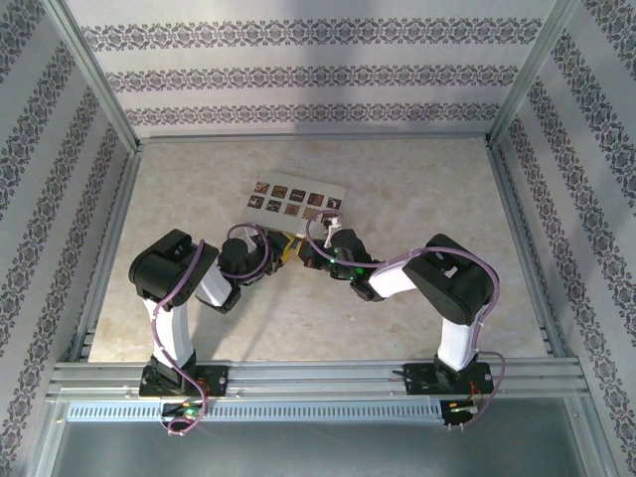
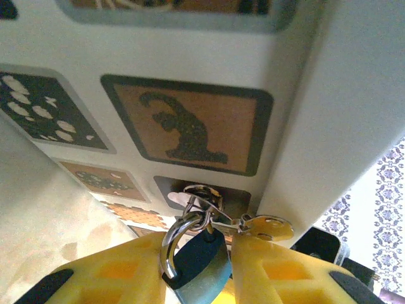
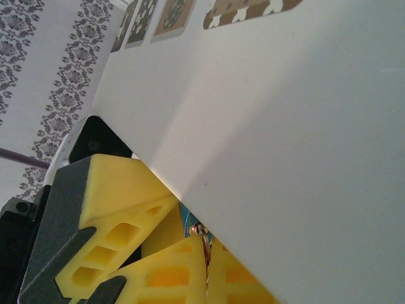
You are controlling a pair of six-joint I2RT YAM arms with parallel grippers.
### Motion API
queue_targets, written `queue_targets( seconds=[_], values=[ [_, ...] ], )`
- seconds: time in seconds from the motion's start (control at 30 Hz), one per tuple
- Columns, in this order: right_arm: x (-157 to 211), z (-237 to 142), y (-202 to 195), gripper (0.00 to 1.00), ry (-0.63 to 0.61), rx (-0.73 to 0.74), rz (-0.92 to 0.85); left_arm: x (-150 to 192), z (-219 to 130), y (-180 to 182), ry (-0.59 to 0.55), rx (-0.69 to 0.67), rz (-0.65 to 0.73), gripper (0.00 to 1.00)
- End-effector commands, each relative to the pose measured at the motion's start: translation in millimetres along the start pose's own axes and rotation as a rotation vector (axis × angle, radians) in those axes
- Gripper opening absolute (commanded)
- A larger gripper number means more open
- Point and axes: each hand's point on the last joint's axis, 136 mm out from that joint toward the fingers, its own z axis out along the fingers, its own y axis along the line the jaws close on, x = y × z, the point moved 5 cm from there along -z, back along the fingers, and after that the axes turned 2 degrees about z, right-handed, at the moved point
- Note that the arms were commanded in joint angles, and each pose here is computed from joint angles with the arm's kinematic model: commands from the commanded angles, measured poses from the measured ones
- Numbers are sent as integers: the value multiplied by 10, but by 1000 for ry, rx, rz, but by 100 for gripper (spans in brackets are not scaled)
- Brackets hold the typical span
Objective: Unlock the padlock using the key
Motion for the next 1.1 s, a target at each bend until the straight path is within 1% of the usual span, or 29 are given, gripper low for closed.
queue_targets(
  seconds=[0.0, 0.13, 0.17, 0.27, 0.47, 0.57, 0.63, 0.73, 0.83, 0.97, 1.07],
  values=[
    [-112, -11, 323, 0, -36, -113, -9, -3, 63, -164, -13, 70, 18, 27],
    [-117, -12, 334, 0, -36, -117, -6, -4, 64, -179, -12, 74, 19, 19],
    [-120, -15, 328, 2, -36, -116, -5, 3, 62, -178, -11, 74, 20, 17],
    [-130, -39, 319, 13, -43, -112, -4, 1, 48, -170, -17, 70, 22, 13],
    [-185, -198, 249, 29, -87, -77, -17, 0, 32, -215, -21, 79, 27, 8],
    [-237, -341, 199, 35, -121, -33, -52, 6, 24, -225, -19, 66, 13, 8],
    [-269, -451, 191, 37, -138, 2, -104, 10, 14, -250, -17, 62, 5, 7],
    [-313, -635, 232, 39, -151, 56, -244, 14, -5, -273, -15, 45, -5, 6],
    [-360, -832, 346, 42, -168, 89, -443, 23, -30, -298, -15, 22, -20, 3],
    [-352, -1047, 538, 46, -144, 136, -792, 37, -46, -360, -3, -1, -37, 1],
    [-267, -1142, 640, 48, -94, 169, -1111, 41, -60, -417, -1, -15, -41, 1]
  ],
)
